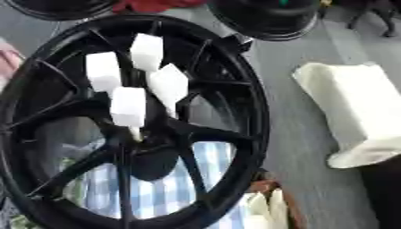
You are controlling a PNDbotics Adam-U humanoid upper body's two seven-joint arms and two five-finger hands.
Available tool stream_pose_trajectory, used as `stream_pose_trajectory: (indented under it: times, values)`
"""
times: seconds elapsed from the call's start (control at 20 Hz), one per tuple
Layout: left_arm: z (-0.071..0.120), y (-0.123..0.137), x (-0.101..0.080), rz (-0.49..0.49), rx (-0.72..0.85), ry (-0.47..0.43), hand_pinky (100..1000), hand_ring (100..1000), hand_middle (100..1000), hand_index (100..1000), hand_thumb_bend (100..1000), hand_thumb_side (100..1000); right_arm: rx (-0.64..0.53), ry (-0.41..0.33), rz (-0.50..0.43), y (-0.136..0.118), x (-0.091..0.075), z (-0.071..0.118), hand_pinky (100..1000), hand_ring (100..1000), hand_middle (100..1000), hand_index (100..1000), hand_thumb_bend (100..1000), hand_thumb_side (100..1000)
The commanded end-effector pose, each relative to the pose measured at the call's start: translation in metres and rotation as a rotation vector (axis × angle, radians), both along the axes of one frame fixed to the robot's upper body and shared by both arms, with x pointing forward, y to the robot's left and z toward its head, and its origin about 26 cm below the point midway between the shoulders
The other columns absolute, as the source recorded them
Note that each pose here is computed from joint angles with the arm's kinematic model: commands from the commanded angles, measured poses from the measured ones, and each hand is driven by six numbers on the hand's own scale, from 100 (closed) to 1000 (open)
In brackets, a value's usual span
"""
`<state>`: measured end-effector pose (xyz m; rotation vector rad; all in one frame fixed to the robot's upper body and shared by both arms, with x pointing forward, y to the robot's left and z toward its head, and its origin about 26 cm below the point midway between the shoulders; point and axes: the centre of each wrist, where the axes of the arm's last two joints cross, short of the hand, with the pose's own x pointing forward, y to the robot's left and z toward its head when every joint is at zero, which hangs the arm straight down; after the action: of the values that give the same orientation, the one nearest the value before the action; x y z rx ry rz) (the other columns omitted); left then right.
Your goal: Pull the pin out of the wheel hub.
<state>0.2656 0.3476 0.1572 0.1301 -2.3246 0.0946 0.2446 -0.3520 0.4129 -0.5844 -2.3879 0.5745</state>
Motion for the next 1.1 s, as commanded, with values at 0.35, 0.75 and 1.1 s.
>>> stream_pose_trajectory:
  times: [0.35, 0.75, 1.1]
  values:
    - [0.008, 0.002, -0.003, 0.007, 0.02, -0.029, 879, 644, 673, 767, 100, 721, -0.033, -0.033, -0.017, 0.003, -0.008, 0.014, 815, 784, 732, 720, 100, 292]
    - [0.008, 0.002, -0.003, 0.005, 0.023, -0.029, 879, 644, 673, 767, 100, 720, -0.074, -0.027, -0.016, 0.006, -0.008, 0.016, 815, 787, 728, 724, 100, 285]
    - [0.01, 0.001, -0.002, -0.006, 0.023, -0.033, 878, 644, 673, 767, 100, 718, -0.226, 0.027, -0.006, 0.015, -0.002, 0.01, 816, 799, 739, 739, 100, 300]
